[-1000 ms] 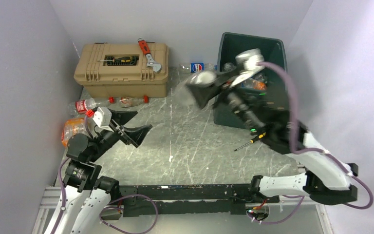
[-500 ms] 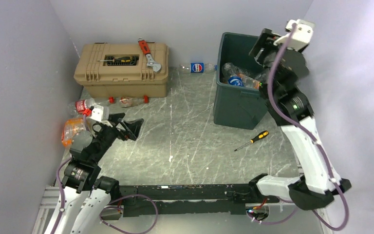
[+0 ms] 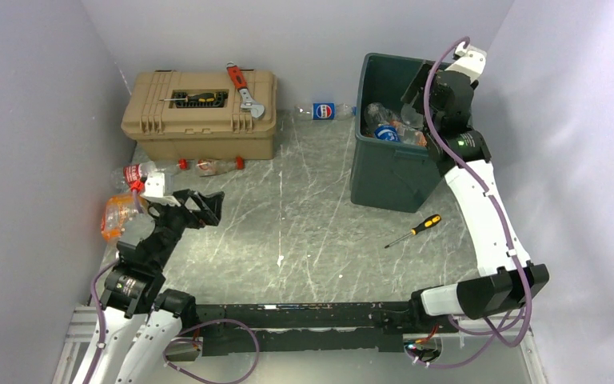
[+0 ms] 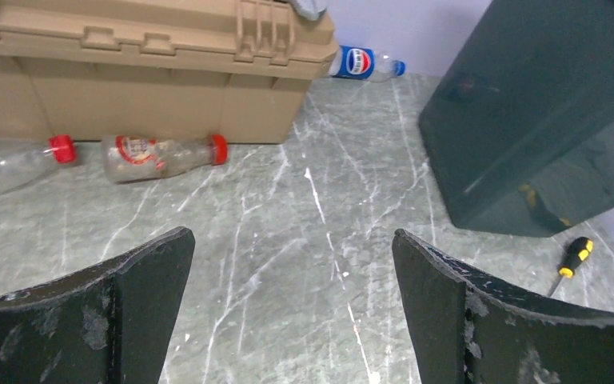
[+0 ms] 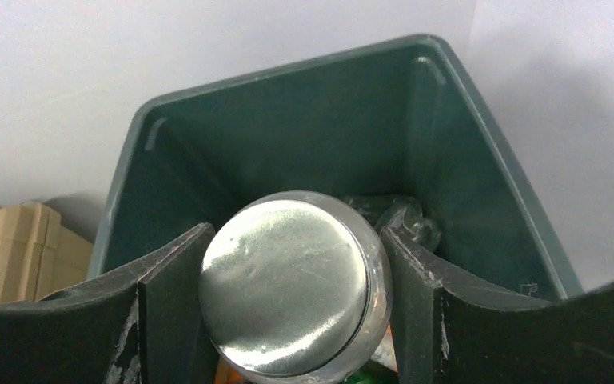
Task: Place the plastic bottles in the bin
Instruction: Place the plastic bottle in the trash bin.
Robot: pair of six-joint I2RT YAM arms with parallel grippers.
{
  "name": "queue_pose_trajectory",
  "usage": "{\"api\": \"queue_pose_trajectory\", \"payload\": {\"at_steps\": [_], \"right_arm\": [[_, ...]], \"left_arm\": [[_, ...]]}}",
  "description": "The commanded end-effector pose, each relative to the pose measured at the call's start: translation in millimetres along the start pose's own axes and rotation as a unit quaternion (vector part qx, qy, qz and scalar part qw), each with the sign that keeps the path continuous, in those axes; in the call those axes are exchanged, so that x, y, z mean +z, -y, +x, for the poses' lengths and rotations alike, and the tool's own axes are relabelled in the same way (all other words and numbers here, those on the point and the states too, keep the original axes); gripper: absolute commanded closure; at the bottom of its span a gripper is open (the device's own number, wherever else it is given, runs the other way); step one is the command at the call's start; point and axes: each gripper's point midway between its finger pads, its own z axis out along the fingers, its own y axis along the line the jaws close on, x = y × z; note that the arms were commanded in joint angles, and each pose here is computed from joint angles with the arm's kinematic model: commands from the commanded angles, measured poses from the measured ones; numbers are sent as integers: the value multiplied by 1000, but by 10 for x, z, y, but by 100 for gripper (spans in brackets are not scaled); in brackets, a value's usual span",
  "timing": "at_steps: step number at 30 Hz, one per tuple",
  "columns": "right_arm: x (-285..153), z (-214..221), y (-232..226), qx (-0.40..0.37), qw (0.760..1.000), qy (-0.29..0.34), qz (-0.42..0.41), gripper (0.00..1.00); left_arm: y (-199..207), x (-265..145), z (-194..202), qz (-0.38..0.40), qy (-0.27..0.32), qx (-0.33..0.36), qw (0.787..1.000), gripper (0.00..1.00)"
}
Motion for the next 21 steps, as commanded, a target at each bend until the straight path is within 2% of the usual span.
{"api": "queue_pose_trajectory", "payload": {"at_steps": [1,3,6,11,16,19,21], "right_arm": [[-3,-7,-54,38,999,-4,-26,38],[-46,-42,-84,45,998,-4,-36,17],[-188,-204,-131,64,996,7,-57,7],[-545,-520,-267,90,989,31,-110,1],[-1037,-616,-607,91,972,34,-213,0],[-1440,-505,-957,70,944,20,-322,1],[-1776,-396,-1164,58,913,10,-403,2]], "left_arm": [[-155,-65,-216,-55,31,-7,998,1],[-236,-64,-196,-77,29,-8,997,1],[-344,-59,-153,-107,21,-9,994,1],[-520,-37,-59,-163,-13,-9,987,1],[-639,0,61,-201,-47,-12,978,0],[-710,22,137,-225,-66,-16,972,1],[-764,40,194,-243,-77,-22,967,1]]}}
